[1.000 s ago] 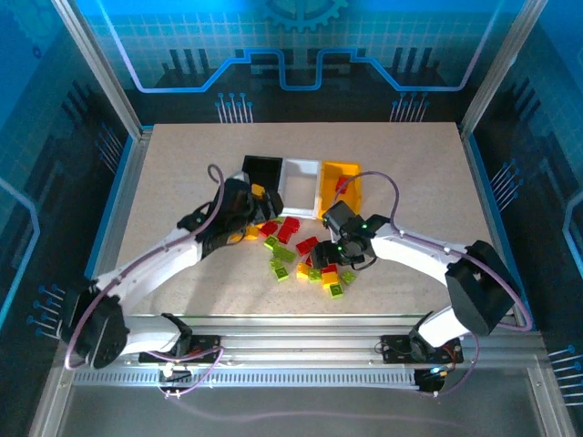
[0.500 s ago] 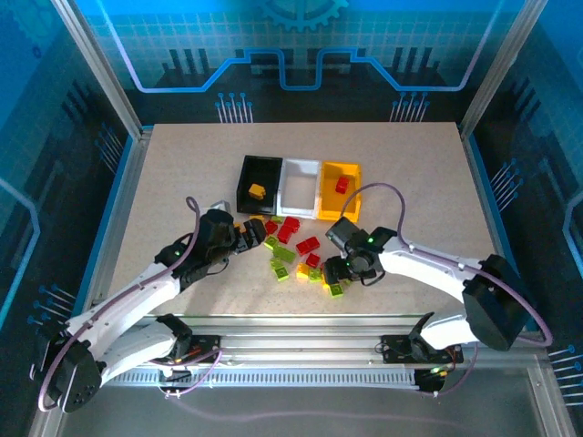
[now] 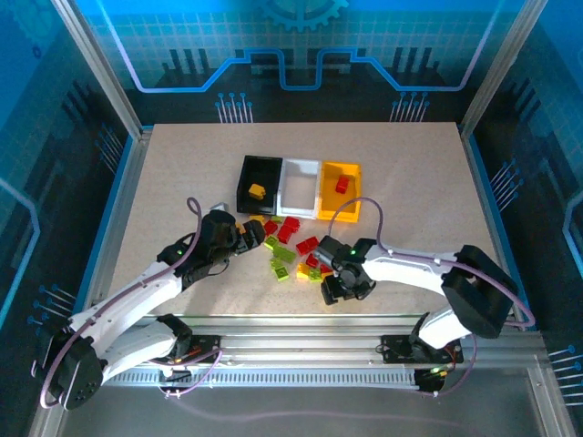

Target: Sort the legos into containers by color

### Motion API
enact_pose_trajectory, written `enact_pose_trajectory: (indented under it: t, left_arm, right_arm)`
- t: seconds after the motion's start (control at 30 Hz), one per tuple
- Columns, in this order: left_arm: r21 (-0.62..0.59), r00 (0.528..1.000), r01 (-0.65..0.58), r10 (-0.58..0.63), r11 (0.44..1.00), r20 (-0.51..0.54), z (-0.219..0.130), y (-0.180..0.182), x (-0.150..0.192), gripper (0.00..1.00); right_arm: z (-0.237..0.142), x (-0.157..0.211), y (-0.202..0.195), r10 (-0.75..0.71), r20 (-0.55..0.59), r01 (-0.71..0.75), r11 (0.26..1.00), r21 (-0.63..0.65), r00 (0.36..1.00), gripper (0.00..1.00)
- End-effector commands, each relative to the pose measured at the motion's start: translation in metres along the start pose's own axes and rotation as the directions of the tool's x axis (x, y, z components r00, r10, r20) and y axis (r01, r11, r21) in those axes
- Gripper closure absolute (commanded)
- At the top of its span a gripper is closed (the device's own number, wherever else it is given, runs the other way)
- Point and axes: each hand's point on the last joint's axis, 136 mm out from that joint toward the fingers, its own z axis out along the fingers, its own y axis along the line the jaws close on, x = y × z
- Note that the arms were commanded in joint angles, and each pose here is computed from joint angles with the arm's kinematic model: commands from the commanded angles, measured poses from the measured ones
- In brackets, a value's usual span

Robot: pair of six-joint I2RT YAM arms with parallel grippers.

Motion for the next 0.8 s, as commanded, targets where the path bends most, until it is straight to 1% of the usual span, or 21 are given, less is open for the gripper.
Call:
enact_pose_trajectory:
  t: [0.0, 0.07, 0.17, 0.37, 0.43, 0.53, 0.63, 0.7, 0.77]
  left_arm:
    - [-0.047, 1.000, 0.000, 0.000, 0.999, 0.000, 0.001, 0.012, 0.003, 0.01]
    - [-0.049, 1.000, 0.001, -0.001, 0.999, 0.001, 0.001, 0.013, 0.003, 0.01]
    - [-0.049, 1.000, 0.000, 0.000, 0.999, -0.001, 0.003, 0.013, 0.004, 0.01]
    - [-0.051, 1.000, -0.002, 0.002, 0.999, -0.009, 0.005, 0.013, 0.005, 0.01]
    - [-0.053, 1.000, -0.004, 0.004, 0.999, -0.009, 0.005, 0.013, 0.005, 0.01]
    - [-0.055, 1.000, -0.005, 0.005, 0.998, -0.011, 0.006, 0.014, 0.006, 0.01]
    - [-0.049, 1.000, -0.005, 0.005, 0.999, -0.008, 0.006, 0.013, 0.006, 0.01]
    - [-0.043, 1.000, -0.004, 0.003, 0.999, -0.007, 0.006, 0.012, 0.006, 0.01]
    - [-0.042, 1.000, 0.000, 0.000, 0.999, -0.003, 0.006, 0.012, 0.005, 0.01]
  right_arm:
    - [-0.001, -0.014, 0.008, -0.007, 0.028, 0.007, 1.000, 0.006, 1.000, 0.39]
    - [0.002, -0.016, 0.005, -0.009, 0.034, 0.008, 0.999, 0.032, 0.999, 0.42]
    - [0.004, -0.020, 0.003, -0.010, 0.046, 0.008, 0.999, 0.047, 0.999, 0.43]
    - [0.001, -0.021, 0.007, -0.026, 0.053, 0.024, 0.999, 0.023, 0.998, 0.58]
    - [-0.004, -0.020, 0.006, -0.030, 0.061, 0.029, 1.000, 0.008, 0.998, 0.61]
    - [-0.023, -0.017, 0.005, -0.040, 0.084, 0.040, 0.999, -0.007, 0.996, 0.64]
    - [-0.058, -0.025, 0.004, -0.048, 0.151, 0.055, 0.998, -0.039, 0.987, 0.65]
    - [-0.085, -0.045, 0.006, -0.040, 0.216, 0.058, 0.995, -0.079, 0.976, 0.64]
    - [-0.108, -0.075, 0.006, -0.025, 0.283, 0.056, 0.993, -0.101, 0.959, 0.64]
